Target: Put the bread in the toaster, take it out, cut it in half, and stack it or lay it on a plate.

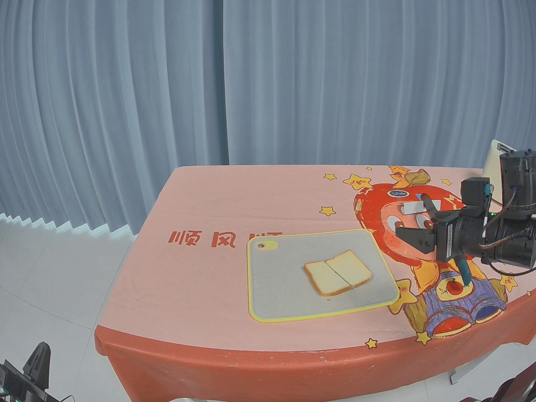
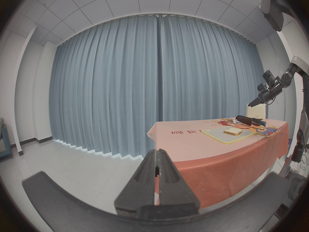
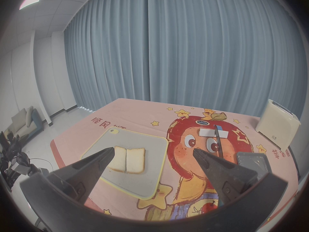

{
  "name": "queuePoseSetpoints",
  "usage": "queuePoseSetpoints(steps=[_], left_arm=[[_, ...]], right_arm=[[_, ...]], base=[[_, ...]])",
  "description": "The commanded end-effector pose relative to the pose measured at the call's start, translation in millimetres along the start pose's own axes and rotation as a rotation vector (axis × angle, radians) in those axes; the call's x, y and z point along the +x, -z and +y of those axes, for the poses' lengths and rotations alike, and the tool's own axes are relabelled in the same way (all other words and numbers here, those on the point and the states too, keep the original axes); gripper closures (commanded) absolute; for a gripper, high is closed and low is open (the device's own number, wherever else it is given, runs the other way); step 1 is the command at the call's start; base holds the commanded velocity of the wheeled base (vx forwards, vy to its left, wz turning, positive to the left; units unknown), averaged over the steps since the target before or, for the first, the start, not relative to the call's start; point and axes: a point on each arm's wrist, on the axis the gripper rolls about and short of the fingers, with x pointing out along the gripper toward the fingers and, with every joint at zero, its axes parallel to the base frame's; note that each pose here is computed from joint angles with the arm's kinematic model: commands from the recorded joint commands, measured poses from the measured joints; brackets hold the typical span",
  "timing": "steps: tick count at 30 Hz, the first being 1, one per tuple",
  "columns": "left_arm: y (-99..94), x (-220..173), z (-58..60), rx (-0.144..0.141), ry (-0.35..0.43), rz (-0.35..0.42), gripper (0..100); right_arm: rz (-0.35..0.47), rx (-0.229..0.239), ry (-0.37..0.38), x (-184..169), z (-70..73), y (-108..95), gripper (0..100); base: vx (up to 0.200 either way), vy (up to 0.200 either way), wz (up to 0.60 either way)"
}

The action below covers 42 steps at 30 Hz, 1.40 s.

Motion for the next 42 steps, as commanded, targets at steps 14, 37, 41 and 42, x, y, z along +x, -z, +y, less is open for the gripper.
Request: queuePoseSetpoints(steps=[14,37,41,42], left_arm=[[4.8,1,0.0,-0.001,-0.002,0.018,100],[4.8,1,0.0,-0.001,0.000,0.018,100],[4.8,1,0.0,-0.001,0.000,0.018,100],[4.8,1,0.0,-0.001,0.000,0.018,100]], right_arm=[[0.176,-0.038,-0.004,56,12.8,21,0],[0.274,-0.046,0.088,102,12.0,34,0],[0.286,-0.045,0.095,108,10.9,36,0],[0.287,-0.046,0.100,108,10.9,36,0]], base=[[0.000,0.000,0.00],[0.000,0.000,0.00],[0.000,0.000,0.00],[0.000,0.000,0.00]])
